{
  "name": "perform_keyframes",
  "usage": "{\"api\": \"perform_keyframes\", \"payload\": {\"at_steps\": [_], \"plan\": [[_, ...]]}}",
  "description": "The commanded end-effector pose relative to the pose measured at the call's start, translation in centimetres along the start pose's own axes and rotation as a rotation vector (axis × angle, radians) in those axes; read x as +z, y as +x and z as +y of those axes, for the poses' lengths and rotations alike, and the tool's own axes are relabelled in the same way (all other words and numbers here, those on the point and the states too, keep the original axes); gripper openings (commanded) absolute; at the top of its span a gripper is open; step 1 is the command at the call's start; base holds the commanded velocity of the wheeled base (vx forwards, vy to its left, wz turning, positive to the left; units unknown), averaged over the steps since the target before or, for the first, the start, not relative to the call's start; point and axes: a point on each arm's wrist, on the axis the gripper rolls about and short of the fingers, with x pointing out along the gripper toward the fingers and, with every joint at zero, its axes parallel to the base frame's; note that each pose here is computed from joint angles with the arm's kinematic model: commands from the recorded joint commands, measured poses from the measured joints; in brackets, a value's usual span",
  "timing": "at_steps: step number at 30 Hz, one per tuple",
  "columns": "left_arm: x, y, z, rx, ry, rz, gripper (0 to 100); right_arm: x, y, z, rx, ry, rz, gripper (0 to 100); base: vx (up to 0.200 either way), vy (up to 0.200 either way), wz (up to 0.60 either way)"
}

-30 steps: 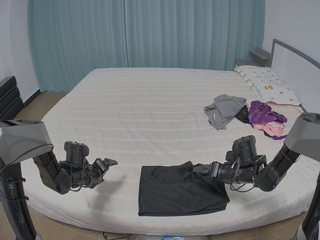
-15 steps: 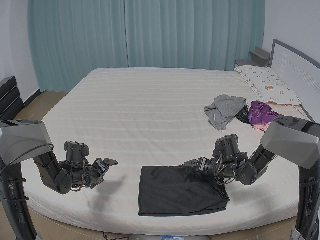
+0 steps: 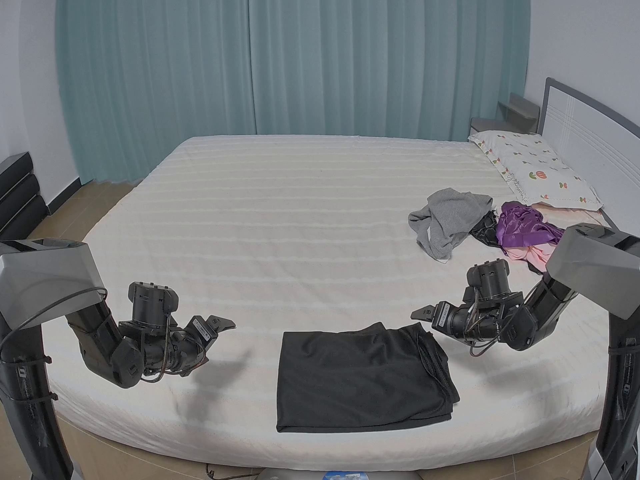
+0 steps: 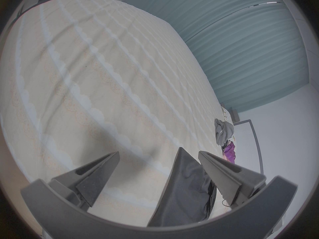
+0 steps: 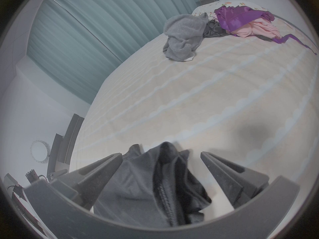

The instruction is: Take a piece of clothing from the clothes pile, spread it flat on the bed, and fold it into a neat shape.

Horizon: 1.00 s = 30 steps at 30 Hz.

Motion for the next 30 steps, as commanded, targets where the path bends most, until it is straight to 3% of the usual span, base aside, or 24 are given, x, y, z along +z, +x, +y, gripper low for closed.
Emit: {"api": "perform_keyframes", "payload": {"at_steps": [1, 5, 11, 16, 22, 30], "plan": [[0.0, 0.0, 0.0, 0.0, 0.0, 0.001, 100, 0.2, -1.0, -0.5, -0.002, 0.001, 0.0, 100, 0.0, 0.0, 0.0], [0.0, 0.0, 0.0, 0.002, -0.001, 0.001, 100, 0.2, -0.9, -0.4, 0.025, -0.013, 0.014, 100, 0.0, 0.0, 0.0], [0.0, 0.1, 0.0, -0.001, 0.0, -0.001, 100, 1.6, -0.8, 2.0, 0.123, -0.039, -0.059, 100, 0.0, 0.0, 0.0], [0.0, 0.1, 0.0, -0.001, 0.0, -0.001, 100, 0.4, 0.2, 3.3, 0.162, -0.066, -0.017, 100, 0.0, 0.0, 0.0], [0.1, 0.0, 0.0, 0.0, -0.001, -0.002, 100, -1.4, 2.5, 2.9, 0.153, -0.076, 0.048, 100, 0.0, 0.0, 0.0], [0.0, 0.1, 0.0, -0.001, 0.0, -0.001, 100, -1.4, 2.5, 1.5, 0.074, -0.056, 0.102, 100, 0.0, 0.0, 0.0]]}}
